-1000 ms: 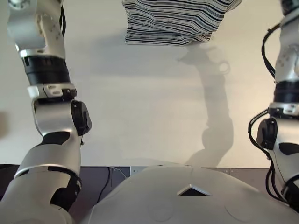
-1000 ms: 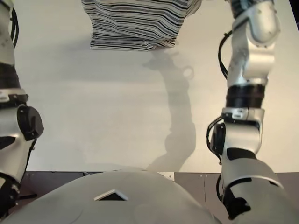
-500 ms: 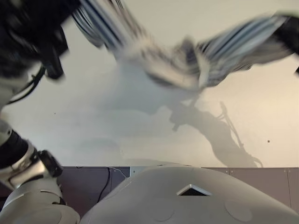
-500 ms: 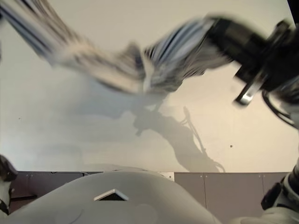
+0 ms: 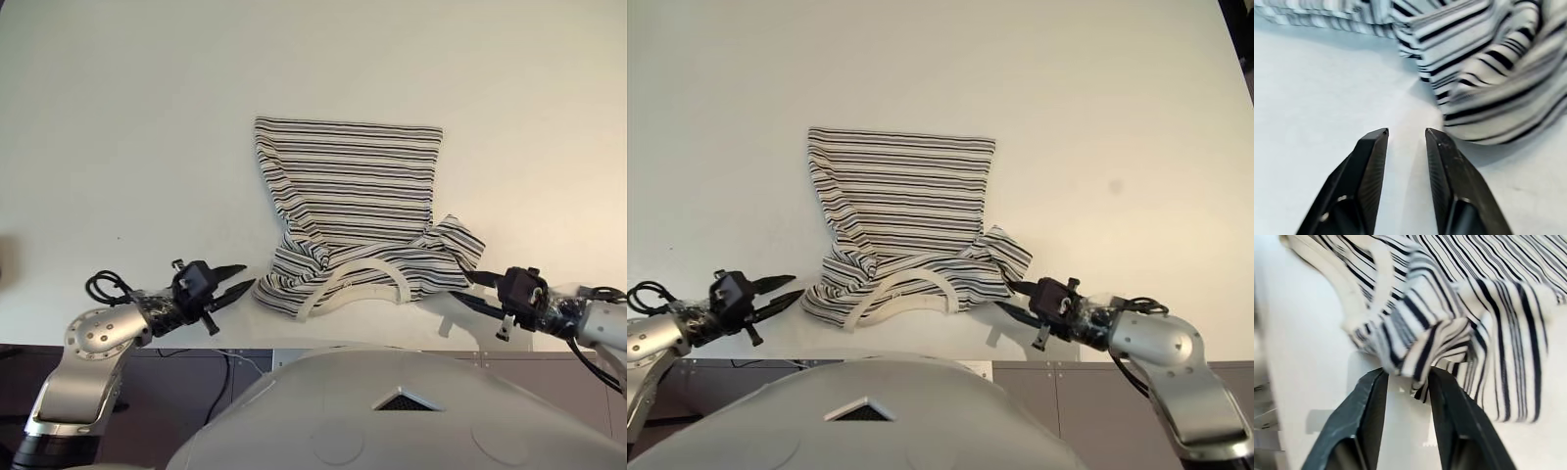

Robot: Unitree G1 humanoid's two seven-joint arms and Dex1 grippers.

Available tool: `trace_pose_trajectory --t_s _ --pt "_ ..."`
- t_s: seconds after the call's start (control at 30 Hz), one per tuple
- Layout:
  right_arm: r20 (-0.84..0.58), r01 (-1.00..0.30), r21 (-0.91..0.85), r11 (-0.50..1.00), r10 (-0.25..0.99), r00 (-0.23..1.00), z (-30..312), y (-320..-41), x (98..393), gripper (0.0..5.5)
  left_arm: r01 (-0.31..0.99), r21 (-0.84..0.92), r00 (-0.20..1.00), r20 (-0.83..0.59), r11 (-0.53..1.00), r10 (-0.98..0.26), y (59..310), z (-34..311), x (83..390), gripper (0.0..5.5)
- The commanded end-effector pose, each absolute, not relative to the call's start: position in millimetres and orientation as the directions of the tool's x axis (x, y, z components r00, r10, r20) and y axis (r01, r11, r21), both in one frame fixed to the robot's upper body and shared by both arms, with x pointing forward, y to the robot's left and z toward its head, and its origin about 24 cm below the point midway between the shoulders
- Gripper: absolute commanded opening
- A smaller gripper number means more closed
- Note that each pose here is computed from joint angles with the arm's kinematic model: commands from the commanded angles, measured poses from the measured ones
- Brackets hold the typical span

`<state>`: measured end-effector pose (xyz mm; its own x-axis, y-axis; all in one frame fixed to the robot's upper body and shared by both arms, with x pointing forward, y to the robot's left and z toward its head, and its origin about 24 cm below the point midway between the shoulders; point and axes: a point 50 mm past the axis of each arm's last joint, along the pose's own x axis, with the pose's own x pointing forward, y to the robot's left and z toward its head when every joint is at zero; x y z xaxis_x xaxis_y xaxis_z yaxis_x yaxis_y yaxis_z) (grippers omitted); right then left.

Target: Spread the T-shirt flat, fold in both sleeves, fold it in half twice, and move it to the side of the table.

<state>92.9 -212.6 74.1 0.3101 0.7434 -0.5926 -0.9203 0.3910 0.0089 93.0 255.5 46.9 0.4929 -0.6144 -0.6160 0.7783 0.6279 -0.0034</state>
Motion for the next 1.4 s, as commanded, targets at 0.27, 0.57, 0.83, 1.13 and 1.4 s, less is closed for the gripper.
trace_pose_trajectory --t_s 0.27,0.57,0.83,1.13,1.4 --pt "-0.141 -0.731 0.034 0.682 0.727 0.672 153.6 -242.1 179.2 2.77 0.447 -0.080 0.846 -0.286 0.891 -0.450 288.2 93.5 203.3 2.83" --pt "-0.528 -0.742 -0.163 0.650 0.578 0.622 25.9 -163.3 264.3 2.77 0.754 0.151 0.619 -0.489 0.639 -0.615 172.2 39.8 252.2 2.83" --pt "-0.569 -0.516 -0.443 0.733 0.215 0.794 8.3 -185.8 319.1 2.77 0.652 0.491 0.746 -0.550 0.577 -0.375 207.9 22.7 315.2 2.83" --pt "0.046 -0.266 -0.284 0.921 0.291 0.956 108.5 -156.2 327.2 2.77 0.339 0.550 0.935 -0.107 0.763 -0.338 208.1 71.6 314.7 2.83" --pt "-0.541 -0.636 -0.457 0.622 0.374 0.754 27.8 -187.1 261.4 2.77 0.779 0.393 0.621 -0.593 0.489 -0.512 203.5 15.4 213.9 2.83"
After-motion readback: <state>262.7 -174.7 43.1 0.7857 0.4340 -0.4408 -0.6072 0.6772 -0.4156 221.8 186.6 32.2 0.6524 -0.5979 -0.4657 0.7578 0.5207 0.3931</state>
